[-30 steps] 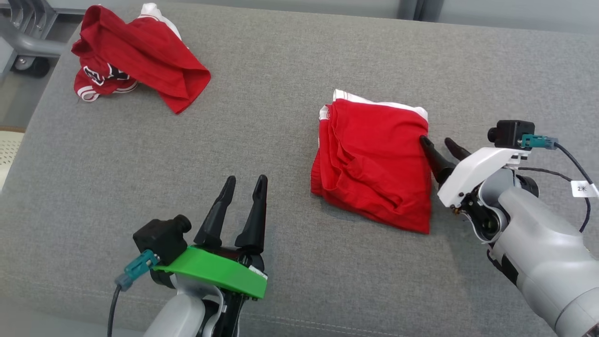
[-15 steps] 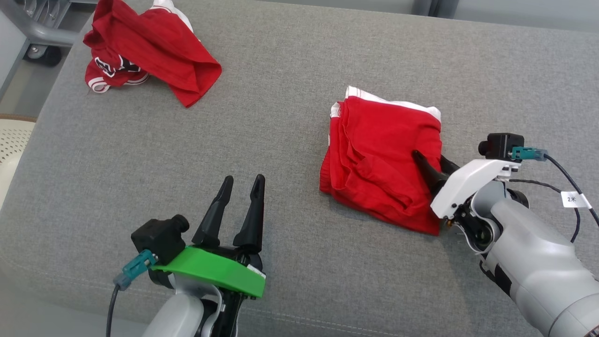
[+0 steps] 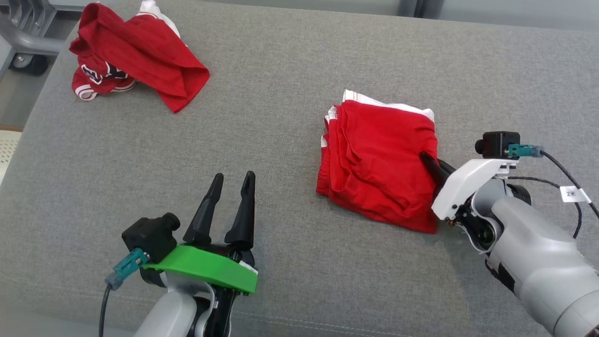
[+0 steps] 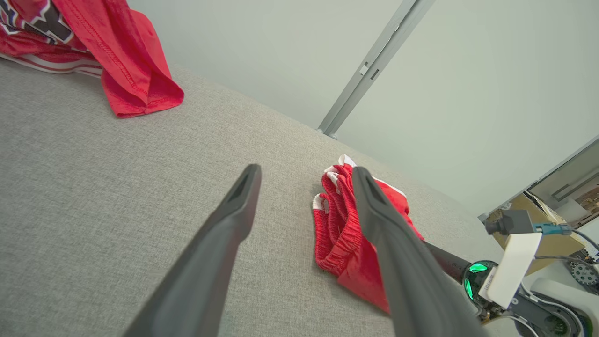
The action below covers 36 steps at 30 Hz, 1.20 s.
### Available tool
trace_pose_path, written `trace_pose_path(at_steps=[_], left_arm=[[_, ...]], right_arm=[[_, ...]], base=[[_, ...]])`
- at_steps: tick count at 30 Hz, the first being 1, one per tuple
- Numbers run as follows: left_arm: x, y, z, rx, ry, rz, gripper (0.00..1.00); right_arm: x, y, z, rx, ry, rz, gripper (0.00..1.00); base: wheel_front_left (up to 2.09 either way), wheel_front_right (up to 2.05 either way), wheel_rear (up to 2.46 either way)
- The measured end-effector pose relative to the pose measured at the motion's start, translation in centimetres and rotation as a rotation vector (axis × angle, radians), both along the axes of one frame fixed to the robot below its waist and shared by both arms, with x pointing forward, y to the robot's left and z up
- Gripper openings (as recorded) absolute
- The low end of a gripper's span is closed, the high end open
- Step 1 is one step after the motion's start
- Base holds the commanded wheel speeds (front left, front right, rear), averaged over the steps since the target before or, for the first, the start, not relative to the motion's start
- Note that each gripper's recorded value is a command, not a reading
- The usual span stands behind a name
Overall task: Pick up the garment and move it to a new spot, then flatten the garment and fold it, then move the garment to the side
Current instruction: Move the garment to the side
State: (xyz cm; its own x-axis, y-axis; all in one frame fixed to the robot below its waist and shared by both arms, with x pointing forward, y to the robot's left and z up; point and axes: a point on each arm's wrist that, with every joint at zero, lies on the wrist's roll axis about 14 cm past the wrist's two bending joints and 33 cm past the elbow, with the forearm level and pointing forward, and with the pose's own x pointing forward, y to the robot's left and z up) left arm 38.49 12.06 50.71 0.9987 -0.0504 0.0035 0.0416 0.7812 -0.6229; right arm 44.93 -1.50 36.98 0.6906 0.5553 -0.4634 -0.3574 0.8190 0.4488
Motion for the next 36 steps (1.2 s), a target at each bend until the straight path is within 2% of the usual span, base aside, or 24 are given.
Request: trace_pose_path(at_steps=[8, 19, 23, 36], left_arm=[[0.4, -1.0, 0.2, -0.003, -0.009, -0.035, 1.0], [1.6, -3.2, 0.5, -0.004, -0.034, -0.107, 1.0], [2.0, -3.8, 0.1, 0.008, -0.029, -0.13, 1.0], [4.3, -5.5, -0.7, 0.028, -0.019, -0.21, 1.0]], right_arm=[[2.8, -4.7, 1.6, -0.106, -0.094, -0.033, 0.0], [6.6, -16.4, 3.6, -0.309, -0.169, -0.185, 0.0], [7.3, -19.3, 3.8, -0.362, -0.167, -0.217, 0.0], [10.9, -27.2, 5.3, -0.619, -0.183, -0.224, 0.0]], base=[[0.0, 0.0, 0.0], [0.0, 0.0, 0.0], [0.0, 0.0, 0.0], [0.0, 0.0, 0.0]])
